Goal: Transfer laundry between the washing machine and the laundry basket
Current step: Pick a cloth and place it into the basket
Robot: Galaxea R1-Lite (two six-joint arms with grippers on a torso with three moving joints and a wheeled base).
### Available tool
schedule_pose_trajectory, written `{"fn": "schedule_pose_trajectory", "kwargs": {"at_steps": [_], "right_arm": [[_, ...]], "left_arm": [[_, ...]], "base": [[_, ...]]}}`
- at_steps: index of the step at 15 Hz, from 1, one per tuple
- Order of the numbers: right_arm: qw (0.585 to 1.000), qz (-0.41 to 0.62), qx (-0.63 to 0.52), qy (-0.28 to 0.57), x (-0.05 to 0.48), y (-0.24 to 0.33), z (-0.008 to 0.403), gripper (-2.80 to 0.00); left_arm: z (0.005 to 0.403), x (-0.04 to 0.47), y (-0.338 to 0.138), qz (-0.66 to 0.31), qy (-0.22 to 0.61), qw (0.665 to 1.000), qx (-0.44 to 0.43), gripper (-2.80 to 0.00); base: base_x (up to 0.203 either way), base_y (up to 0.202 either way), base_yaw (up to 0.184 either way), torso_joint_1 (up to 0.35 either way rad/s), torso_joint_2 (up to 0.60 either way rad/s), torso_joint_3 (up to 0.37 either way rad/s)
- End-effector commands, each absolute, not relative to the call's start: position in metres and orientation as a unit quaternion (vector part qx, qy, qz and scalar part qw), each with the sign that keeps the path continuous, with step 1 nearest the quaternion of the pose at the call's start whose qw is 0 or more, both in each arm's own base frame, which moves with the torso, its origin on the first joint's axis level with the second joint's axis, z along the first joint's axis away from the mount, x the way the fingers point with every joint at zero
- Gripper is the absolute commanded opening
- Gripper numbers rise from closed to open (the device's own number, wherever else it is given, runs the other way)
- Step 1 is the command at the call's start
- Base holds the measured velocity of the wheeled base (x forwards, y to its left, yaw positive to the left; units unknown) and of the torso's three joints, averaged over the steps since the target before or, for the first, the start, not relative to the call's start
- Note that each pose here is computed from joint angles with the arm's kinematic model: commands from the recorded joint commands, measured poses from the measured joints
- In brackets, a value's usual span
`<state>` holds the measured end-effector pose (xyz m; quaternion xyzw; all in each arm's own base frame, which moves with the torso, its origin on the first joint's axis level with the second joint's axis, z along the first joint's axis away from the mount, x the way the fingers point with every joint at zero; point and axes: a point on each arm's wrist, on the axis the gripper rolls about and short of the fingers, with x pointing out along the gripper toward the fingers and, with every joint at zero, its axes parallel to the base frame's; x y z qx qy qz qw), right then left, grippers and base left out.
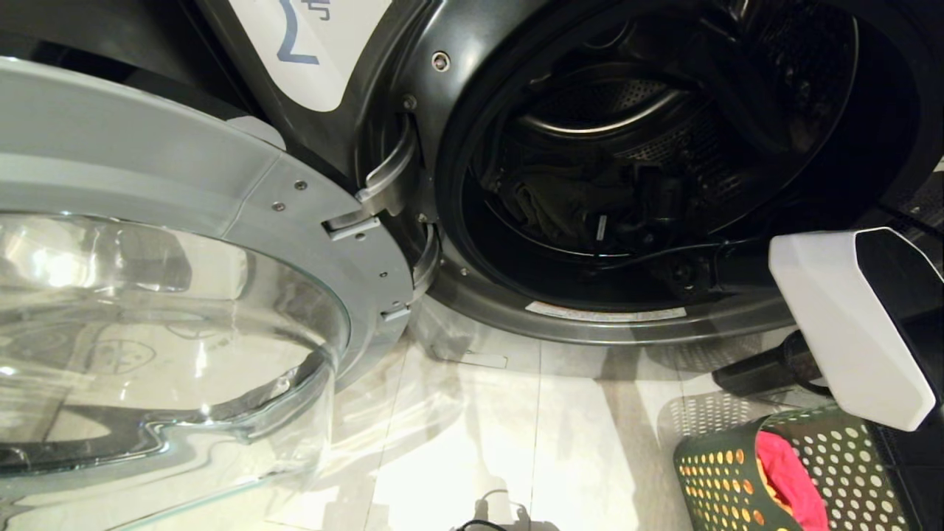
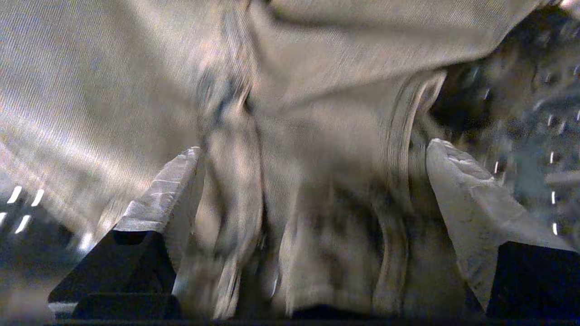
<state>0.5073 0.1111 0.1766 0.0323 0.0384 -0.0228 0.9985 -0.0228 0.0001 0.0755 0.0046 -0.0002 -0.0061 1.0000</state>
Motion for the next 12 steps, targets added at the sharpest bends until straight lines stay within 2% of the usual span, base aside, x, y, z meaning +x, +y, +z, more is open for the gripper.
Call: {"fn": "schedule_pose_trajectory", "kwargs": {"at_steps": [1,12], "right_arm": [[0.998,-0.023,0.033,0.038,0.5,0.11,0.192,0.0],[0.999,-0.022,0.041,-0.017,0.497,0.109,0.211,0.0]], "left_arm": [[0.075,-0.023,0.0,-0.006,0.0,1.0,0.005,-2.8],[0.075,-0.023,0.0,-0.006,0.001,1.0,0.003,-2.8]], "base": [[0.0,0.0,0.0,0.0,0.0,0.0],[0.0,0.0,0.0,0.0,0.0,0.0]]}}
